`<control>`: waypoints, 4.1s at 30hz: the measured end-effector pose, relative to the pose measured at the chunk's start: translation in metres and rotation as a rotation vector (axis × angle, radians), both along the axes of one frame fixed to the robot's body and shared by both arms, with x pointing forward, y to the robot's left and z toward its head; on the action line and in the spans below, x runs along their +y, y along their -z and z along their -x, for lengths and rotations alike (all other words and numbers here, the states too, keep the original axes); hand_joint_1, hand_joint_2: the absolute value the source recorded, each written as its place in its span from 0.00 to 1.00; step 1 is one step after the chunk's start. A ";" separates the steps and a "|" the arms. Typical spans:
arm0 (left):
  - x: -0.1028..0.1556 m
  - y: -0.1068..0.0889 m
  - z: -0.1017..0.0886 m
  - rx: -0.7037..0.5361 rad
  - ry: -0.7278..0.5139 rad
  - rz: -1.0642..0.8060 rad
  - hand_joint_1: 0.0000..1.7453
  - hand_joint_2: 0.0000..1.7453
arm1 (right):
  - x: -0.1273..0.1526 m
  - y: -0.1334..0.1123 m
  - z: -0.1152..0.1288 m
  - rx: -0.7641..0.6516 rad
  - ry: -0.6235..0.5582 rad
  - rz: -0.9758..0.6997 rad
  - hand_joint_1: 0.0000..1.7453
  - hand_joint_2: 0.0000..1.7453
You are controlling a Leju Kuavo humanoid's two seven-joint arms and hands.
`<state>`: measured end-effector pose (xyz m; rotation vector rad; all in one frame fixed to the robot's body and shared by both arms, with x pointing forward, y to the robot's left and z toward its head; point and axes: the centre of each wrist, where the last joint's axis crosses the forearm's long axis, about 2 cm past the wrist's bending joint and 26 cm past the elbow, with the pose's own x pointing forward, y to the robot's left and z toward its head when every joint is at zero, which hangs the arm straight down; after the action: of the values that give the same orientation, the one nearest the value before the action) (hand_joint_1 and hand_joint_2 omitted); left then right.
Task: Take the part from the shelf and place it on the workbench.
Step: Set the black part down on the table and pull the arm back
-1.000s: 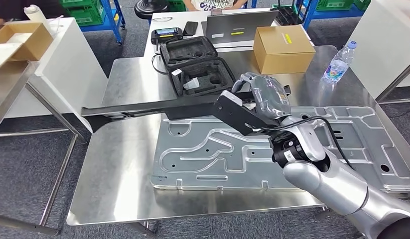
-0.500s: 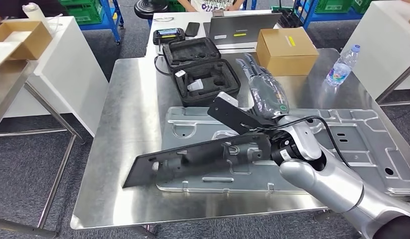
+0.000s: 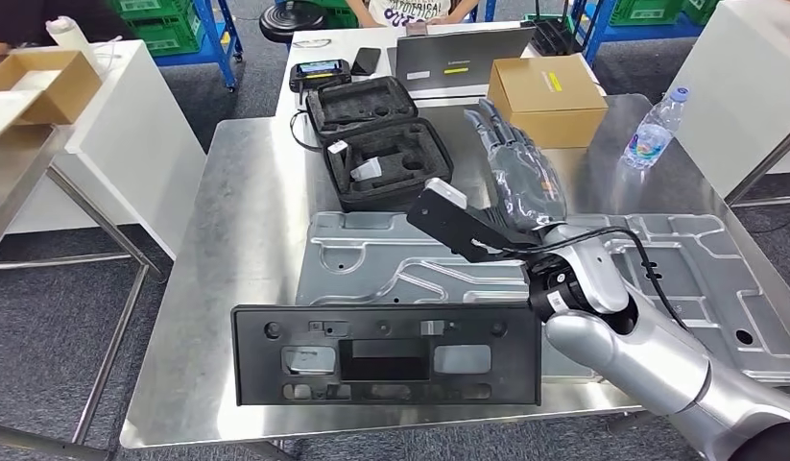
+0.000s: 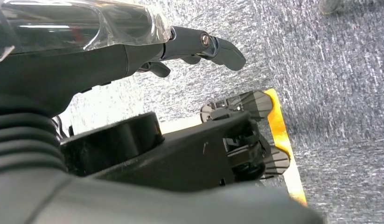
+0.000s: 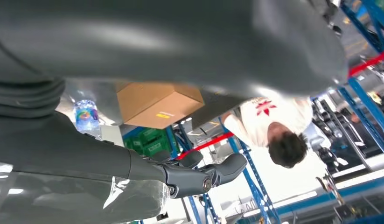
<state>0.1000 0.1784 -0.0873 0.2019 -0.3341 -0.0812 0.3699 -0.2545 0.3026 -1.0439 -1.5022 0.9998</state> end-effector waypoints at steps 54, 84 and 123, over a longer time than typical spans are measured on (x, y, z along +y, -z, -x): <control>-0.008 -0.001 0.003 0.002 -0.023 -0.019 0.00 0.00 | 0.059 -0.018 0.019 -0.052 -0.210 -0.141 0.00 0.00; -0.013 -0.002 0.006 0.066 0.004 -0.029 0.00 0.00 | 0.039 0.017 0.036 -0.065 -0.125 -0.142 0.00 0.00; 0.148 0.018 0.025 0.032 0.026 -0.075 0.00 0.00 | -0.012 0.005 0.051 -0.131 -0.031 -0.111 0.00 0.00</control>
<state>0.0753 0.3265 -0.1052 0.2698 -0.3023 -0.1230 0.3187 -0.2664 0.2972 -1.0263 -1.6659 0.8728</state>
